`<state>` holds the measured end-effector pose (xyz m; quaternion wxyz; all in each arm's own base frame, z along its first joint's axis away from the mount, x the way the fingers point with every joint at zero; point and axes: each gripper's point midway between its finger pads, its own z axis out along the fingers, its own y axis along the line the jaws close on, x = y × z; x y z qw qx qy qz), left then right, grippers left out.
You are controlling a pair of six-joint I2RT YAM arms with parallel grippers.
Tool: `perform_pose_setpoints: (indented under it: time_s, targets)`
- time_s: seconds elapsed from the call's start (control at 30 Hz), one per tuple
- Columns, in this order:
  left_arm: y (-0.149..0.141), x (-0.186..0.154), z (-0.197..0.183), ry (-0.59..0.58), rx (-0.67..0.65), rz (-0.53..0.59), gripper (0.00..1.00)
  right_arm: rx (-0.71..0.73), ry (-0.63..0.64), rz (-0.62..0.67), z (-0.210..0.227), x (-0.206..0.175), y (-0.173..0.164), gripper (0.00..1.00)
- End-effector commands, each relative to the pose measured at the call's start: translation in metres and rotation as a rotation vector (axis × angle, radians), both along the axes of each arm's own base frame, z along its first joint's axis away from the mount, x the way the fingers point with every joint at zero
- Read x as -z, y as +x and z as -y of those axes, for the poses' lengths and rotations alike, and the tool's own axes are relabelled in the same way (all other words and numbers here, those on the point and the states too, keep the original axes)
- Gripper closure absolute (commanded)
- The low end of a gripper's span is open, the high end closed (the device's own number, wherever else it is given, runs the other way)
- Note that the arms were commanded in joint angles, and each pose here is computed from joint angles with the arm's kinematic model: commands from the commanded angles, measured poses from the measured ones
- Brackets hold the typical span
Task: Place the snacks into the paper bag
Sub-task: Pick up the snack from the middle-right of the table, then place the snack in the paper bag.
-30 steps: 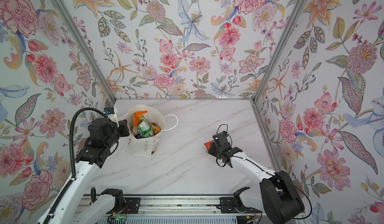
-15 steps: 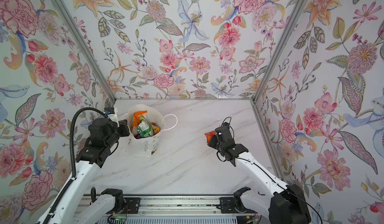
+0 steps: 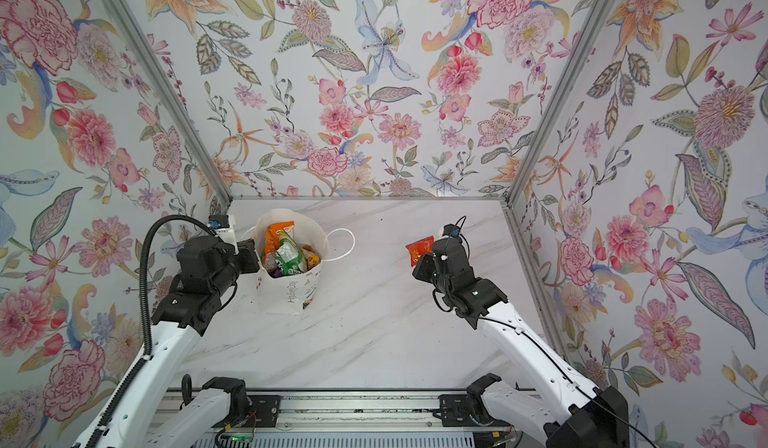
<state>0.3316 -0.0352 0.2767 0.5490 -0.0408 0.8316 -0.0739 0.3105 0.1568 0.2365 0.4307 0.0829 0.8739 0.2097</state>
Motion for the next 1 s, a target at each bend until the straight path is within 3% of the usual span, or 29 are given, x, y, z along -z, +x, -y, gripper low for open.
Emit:
perform_pose_setpoints:
  time_s: [0.0, 0.6, 0.77, 0.97]
  targets:
    - [0.001, -0.001, 0.002, 0.015, 0.010, 0.018, 1.00, -0.021, -0.035, 0.077, -0.007, -0.031, 0.002, 1.00]
    - [0.002, 0.001, 0.000, 0.017, 0.007, 0.010, 1.00, -0.276, -0.076, 0.423, -0.114, -0.176, -0.012, 1.00]
    - [0.001, 0.000, 0.001, 0.015, 0.009, 0.015, 1.00, -0.431, -0.040, 0.435, -0.170, -0.188, -0.016, 1.00]
    - [0.000, -0.002, 0.001, 0.015, 0.010, 0.022, 1.00, -0.615, -0.046, 0.363, -0.244, -0.163, -0.019, 1.00]
